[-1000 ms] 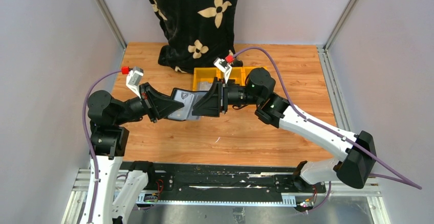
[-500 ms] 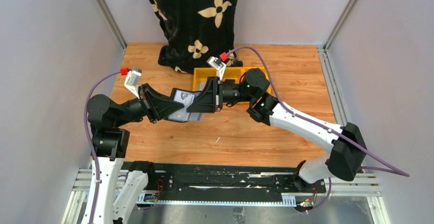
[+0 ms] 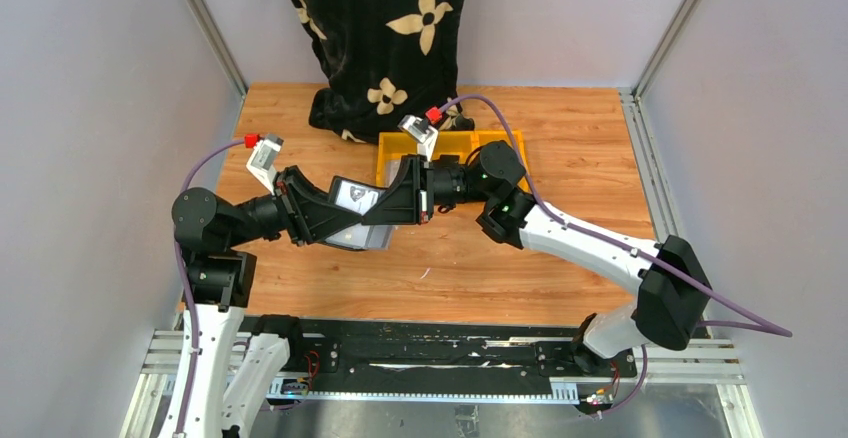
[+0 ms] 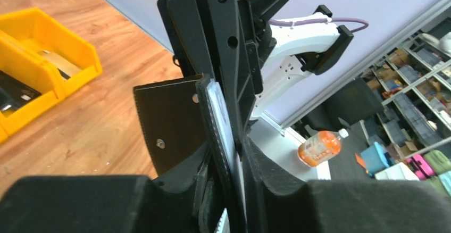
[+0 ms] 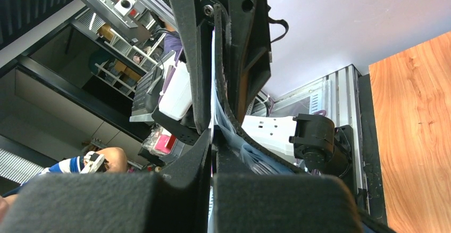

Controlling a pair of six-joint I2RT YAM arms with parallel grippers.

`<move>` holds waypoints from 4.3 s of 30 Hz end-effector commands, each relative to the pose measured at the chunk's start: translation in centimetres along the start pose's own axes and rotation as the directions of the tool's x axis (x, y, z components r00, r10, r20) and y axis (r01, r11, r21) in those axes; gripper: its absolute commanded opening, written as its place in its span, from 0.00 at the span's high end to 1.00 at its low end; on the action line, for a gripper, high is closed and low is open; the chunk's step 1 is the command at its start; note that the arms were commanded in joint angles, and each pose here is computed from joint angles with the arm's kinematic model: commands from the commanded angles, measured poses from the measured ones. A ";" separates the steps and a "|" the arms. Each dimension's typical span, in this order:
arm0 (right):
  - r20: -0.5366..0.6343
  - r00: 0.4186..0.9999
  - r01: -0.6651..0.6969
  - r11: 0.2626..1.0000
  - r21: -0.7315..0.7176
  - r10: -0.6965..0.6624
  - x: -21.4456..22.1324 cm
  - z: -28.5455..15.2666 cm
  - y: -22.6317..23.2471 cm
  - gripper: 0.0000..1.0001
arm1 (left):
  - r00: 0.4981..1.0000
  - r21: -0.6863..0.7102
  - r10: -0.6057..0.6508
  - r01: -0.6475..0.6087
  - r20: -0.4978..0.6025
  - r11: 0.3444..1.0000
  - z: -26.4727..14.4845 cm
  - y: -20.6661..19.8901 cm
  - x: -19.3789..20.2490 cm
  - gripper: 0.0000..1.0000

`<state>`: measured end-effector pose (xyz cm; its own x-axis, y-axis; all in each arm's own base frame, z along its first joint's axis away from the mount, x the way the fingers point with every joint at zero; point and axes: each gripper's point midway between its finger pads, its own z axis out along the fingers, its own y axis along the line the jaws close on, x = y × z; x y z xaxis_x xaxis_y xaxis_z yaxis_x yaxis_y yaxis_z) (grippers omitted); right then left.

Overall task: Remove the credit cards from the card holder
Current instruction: Remove the credit card from the card holder, then place the credit card in the storage box, then remove the credit card from the card holder.

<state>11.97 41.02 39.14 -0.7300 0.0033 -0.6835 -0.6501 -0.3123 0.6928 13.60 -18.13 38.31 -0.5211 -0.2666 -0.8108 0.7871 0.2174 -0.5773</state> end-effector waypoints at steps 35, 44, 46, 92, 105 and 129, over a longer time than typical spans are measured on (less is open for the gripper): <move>-0.005 0.995 0.099 0.991 -0.093 -0.100 1.8 -2.5 3.8 1.00 | 0.997 0.071 0.077 -0.077 0.004 0.994 -0.1 -3.1 -1.7 1.00; 0.004 0.998 0.060 0.971 0.231 -0.062 0.9 -9.2 -2.6 1.00 | 0.926 -0.146 0.357 -0.373 -0.126 0.916 -1.3 0.2 -1.7 1.00; -0.009 0.997 0.081 0.941 0.328 -0.083 0.6 -10.5 -4.5 1.00 | 0.907 -0.164 0.393 -0.415 -0.150 0.895 -1.7 0.5 -1.5 1.00; -0.097 0.989 0.146 0.593 0.792 -0.114 -9.6 -9.2 -25.1 0.25 | 0.745 0.136 0.658 -0.645 -0.109 0.752 -3.4 -6.5 2.8 1.00; -0.198 0.866 0.483 0.871 0.089 -0.459 2.1 -6.1 -1.7 0.20 | 0.719 0.196 0.690 -0.667 -0.084 0.719 -3.7 -8.2 2.9 1.00; -0.224 0.730 0.669 0.742 0.044 -0.645 9.1 -3.0 3.6 0.24 | 0.708 0.169 0.702 -0.684 -0.079 0.710 -3.7 -8.8 2.3 1.00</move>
<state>3.95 36.94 33.70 -0.1214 -0.0254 -0.9923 -0.9710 -0.2043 0.1240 4.62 -17.15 40.41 0.1320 0.0408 -0.9904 0.9750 0.1748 0.1371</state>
